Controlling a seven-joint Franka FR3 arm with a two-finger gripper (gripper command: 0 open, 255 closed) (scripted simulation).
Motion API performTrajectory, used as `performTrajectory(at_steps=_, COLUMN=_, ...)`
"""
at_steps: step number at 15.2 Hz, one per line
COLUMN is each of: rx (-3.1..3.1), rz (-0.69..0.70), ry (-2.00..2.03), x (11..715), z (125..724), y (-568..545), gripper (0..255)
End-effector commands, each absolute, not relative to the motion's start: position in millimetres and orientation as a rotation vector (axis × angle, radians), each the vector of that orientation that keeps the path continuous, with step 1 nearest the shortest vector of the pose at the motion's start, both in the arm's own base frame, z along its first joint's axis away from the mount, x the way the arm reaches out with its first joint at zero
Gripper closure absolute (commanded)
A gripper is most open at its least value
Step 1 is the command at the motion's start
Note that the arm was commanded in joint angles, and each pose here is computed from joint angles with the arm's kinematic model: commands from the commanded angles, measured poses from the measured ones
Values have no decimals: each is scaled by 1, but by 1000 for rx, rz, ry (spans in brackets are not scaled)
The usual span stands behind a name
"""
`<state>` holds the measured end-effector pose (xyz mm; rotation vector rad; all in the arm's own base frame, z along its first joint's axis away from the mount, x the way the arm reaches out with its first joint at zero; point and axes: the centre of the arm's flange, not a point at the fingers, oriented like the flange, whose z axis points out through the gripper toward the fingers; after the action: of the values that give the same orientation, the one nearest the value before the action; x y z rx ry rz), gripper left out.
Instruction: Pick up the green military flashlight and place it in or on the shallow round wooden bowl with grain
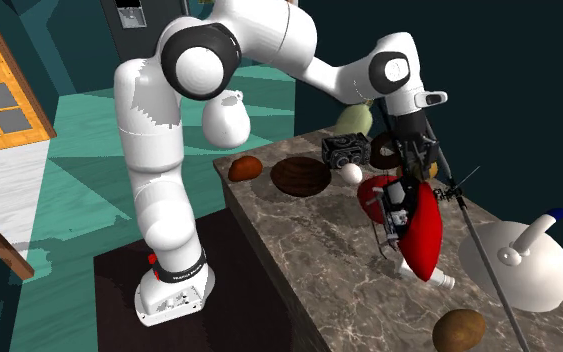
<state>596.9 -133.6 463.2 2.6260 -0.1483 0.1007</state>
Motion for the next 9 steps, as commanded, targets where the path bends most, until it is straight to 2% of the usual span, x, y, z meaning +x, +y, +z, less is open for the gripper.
performTrajectory(at_steps=1, rx=2626, rz=103, ry=-148, x=598, z=474, y=-134, gripper=255)
performTrajectory(at_steps=9, rx=2626, rz=103, ry=-148, x=598, z=516, y=-134, gripper=255)
